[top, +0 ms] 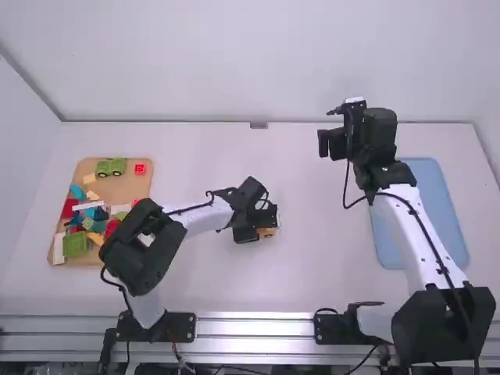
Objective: Assemble lego blocks to make yellow taxi
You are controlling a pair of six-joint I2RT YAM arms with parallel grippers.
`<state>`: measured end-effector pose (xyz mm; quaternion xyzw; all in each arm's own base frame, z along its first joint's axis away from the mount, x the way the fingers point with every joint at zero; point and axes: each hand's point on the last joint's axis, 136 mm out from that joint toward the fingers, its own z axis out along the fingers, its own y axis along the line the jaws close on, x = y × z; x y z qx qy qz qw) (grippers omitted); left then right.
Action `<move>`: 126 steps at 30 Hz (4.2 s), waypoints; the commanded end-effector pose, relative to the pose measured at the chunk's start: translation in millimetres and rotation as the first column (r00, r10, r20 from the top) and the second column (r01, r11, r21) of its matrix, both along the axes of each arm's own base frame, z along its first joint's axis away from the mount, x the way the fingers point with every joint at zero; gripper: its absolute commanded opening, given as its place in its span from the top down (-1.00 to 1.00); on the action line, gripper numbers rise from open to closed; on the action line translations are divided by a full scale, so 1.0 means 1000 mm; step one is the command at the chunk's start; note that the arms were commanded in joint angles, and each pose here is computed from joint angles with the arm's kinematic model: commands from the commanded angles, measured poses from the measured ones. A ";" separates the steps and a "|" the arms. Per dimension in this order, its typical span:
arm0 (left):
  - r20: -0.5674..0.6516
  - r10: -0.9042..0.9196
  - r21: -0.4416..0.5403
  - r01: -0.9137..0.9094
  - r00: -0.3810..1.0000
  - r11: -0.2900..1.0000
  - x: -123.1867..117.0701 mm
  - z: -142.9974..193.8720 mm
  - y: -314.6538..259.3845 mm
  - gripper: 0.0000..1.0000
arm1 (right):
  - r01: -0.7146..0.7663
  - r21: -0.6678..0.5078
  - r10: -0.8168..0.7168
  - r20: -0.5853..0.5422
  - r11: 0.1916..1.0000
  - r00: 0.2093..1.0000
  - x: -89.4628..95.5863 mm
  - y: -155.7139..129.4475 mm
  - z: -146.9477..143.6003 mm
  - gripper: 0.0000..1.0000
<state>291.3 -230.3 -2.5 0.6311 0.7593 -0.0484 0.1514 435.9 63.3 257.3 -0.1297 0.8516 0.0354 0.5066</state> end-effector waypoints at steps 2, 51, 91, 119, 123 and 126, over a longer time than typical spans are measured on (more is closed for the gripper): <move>-0.013 0.008 0.003 -0.008 1.000 1.000 -0.003 -0.003 0.002 -0.08 | 0.002 0.000 -0.002 0.025 1.000 1.000 0.005 0.000 0.011 -0.97; -0.032 0.976 -0.357 -0.915 0.213 0.188 0.086 0.193 0.182 -0.98 | 0.002 -0.001 -0.002 0.015 1.000 1.000 0.004 0.000 0.009 -0.97; -0.169 0.839 0.046 -0.854 -0.517 -0.518 0.100 0.130 0.451 -0.98 | 0.002 -0.001 -0.002 0.018 1.000 1.000 0.004 0.000 0.010 -0.97; -0.202 0.674 0.072 -0.697 -0.711 -0.713 0.075 0.031 0.504 -0.08 | 0.001 -0.002 -0.001 0.007 1.000 1.000 0.003 0.000 0.007 -0.97; -0.190 0.677 0.069 -0.698 -0.711 -0.713 0.074 0.024 0.503 -0.16 | 0.002 -0.002 -0.002 0.007 1.000 1.000 0.003 0.000 0.007 -0.97; -0.191 0.678 0.059 -0.697 -0.710 -0.714 0.075 0.024 0.504 -0.17 | 0.002 -0.002 -0.002 0.011 1.000 1.000 0.003 0.000 0.008 -0.97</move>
